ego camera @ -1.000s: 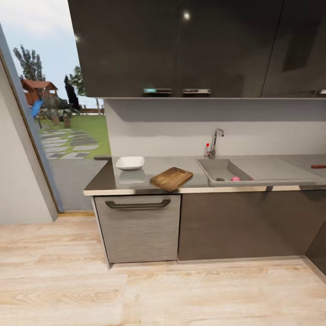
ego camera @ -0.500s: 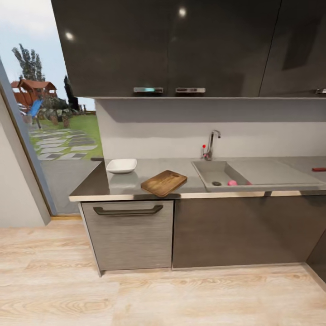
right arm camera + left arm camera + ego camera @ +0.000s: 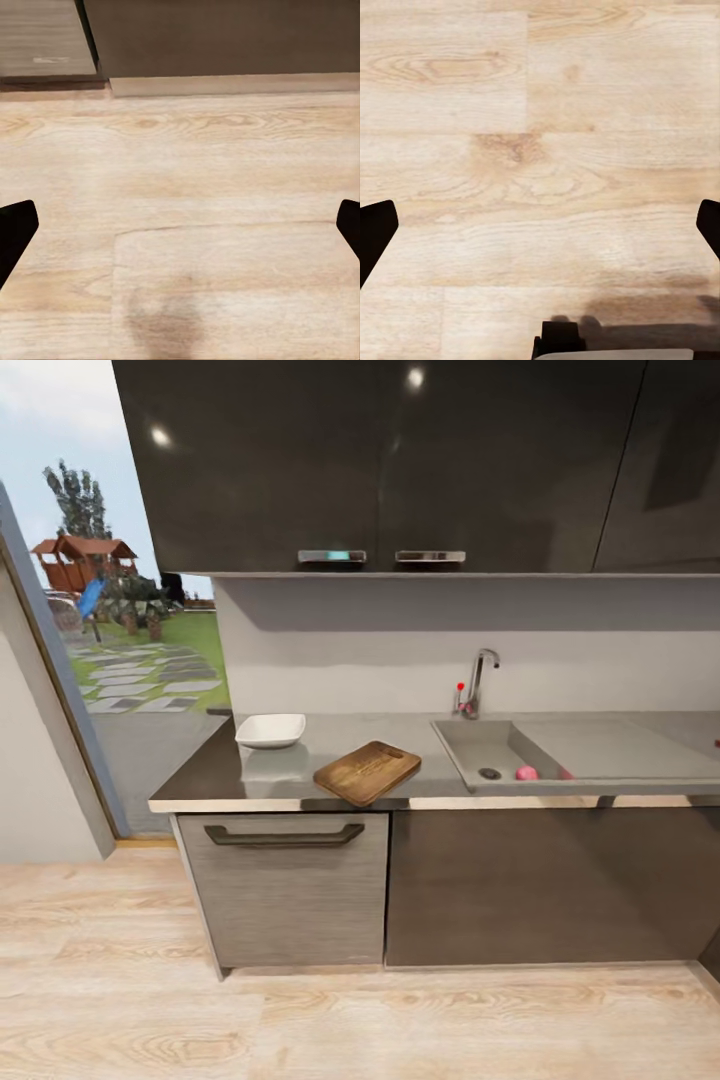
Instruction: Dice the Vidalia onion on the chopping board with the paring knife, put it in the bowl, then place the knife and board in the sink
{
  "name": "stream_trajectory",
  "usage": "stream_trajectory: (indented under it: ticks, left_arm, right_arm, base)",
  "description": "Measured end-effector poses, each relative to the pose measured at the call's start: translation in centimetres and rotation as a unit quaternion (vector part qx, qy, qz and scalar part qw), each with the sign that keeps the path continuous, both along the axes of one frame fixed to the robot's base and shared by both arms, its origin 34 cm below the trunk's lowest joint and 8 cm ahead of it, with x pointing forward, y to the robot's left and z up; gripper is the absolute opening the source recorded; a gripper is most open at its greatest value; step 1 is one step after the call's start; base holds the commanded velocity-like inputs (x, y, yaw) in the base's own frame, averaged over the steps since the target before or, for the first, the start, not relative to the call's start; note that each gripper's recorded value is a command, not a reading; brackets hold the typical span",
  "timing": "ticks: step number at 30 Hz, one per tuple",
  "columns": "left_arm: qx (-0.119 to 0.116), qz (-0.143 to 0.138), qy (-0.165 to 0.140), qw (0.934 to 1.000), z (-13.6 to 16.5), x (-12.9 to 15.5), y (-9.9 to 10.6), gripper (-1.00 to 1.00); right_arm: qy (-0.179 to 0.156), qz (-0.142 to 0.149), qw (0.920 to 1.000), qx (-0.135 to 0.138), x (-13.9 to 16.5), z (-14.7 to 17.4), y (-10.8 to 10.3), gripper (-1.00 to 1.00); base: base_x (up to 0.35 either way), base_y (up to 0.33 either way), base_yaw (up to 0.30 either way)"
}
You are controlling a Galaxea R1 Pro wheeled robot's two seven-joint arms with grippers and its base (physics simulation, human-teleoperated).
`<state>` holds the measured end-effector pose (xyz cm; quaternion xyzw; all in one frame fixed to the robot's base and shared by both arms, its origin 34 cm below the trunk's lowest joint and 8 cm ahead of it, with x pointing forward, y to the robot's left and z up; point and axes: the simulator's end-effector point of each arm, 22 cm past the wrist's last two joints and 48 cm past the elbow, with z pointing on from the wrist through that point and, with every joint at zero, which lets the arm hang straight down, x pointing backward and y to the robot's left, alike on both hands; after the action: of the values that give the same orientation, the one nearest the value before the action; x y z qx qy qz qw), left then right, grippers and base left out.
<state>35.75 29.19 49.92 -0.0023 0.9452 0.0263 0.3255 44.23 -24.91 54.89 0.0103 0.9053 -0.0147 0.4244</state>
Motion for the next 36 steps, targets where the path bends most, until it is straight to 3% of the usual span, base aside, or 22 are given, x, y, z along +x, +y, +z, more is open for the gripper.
stream_trajectory:
  ticks: [36]
  left_arm:
    - [0.000,-0.002,0.002,1.0000,-0.09,-0.15,-0.04,1.00]
  right_arm:
    - [-0.011,-0.003,0.9999,-0.001,0.77,0.62,-0.30,1.00]
  base:
    - [0.001,0.000,0.001]
